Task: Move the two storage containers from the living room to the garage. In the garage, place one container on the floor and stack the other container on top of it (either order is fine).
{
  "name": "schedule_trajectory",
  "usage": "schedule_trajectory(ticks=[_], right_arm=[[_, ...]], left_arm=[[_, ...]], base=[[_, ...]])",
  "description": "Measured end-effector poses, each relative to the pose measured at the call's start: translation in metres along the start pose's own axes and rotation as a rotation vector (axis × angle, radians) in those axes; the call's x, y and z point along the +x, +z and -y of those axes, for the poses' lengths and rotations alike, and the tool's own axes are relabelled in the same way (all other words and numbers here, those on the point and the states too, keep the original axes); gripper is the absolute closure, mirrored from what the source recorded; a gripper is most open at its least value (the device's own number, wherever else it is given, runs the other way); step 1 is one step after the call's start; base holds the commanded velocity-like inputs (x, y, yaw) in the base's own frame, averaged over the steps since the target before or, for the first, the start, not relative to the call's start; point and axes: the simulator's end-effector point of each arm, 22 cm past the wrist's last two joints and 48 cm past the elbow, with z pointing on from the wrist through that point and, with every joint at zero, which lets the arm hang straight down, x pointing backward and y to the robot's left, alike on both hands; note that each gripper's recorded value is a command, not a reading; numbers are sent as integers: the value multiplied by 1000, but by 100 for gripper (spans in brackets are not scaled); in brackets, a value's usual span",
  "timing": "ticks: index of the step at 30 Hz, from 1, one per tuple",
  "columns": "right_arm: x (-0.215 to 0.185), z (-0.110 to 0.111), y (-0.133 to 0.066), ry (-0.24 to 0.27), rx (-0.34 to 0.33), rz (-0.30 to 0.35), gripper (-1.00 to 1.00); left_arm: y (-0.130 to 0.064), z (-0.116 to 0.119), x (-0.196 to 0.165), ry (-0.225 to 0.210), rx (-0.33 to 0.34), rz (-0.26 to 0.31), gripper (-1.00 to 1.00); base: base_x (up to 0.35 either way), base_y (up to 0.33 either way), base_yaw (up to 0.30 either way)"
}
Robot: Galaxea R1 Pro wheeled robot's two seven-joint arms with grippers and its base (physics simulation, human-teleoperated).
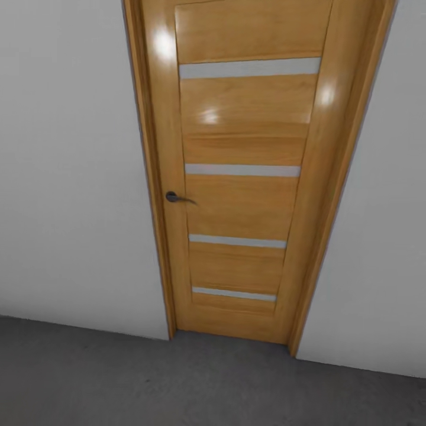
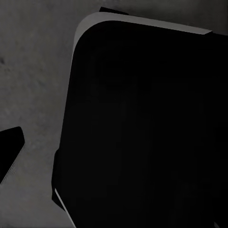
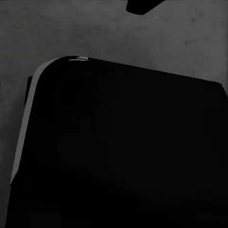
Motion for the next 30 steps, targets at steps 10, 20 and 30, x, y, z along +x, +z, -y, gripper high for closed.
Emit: schedule_trajectory(ticks=[10, 20, 30], right_arm=[[-1, 0, 0, 2, 0, 2, -100], [1, 4, 0, -2, 4, -2, -100], [1, 4, 0, -2, 5, -2, -100]], left_arm=[[0, 0, 0, 2, 0, 1, -100], [0, 0, 0, 0, 0, 1, -100], [0, 0, 0, 1, 0, 1, -100]], base=[[6, 3, -268], [137, 79, -75], [97, 15, -1]])
